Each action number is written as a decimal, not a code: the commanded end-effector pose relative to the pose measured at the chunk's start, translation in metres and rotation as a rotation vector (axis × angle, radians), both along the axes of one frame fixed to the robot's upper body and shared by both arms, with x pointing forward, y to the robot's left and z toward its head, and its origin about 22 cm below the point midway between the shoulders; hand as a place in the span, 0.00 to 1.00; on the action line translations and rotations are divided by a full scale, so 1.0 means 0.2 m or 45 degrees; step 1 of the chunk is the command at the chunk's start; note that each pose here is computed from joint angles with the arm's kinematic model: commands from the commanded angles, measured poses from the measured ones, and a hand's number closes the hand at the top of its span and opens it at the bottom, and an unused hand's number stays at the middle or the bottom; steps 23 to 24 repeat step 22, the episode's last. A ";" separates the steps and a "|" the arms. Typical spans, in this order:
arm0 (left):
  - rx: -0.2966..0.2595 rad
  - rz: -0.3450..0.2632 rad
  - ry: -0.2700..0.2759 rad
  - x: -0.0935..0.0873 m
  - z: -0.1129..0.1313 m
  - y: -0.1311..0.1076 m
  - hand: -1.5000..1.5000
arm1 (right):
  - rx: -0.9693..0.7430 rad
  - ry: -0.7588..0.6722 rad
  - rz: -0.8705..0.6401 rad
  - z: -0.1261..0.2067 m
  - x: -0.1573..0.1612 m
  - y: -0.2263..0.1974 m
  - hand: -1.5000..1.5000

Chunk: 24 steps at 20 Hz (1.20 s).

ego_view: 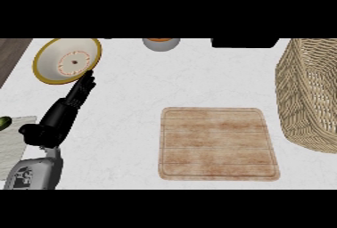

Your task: Pick the bell pepper from the cutting board and place it in the basket

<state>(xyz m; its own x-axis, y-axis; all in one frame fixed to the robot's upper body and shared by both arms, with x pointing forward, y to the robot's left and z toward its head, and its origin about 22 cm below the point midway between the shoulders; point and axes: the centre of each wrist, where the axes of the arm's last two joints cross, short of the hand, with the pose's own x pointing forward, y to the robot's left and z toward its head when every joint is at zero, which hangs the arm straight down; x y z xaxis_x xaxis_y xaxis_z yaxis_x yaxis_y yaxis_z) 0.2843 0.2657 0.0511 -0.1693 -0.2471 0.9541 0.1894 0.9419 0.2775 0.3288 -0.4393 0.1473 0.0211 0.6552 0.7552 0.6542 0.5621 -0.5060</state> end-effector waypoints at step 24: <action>-0.017 -0.004 -0.006 -0.07 0.07 -0.10 0.50 | 0.463 -0.192 0.040 0.25 -0.02 -0.43 0.00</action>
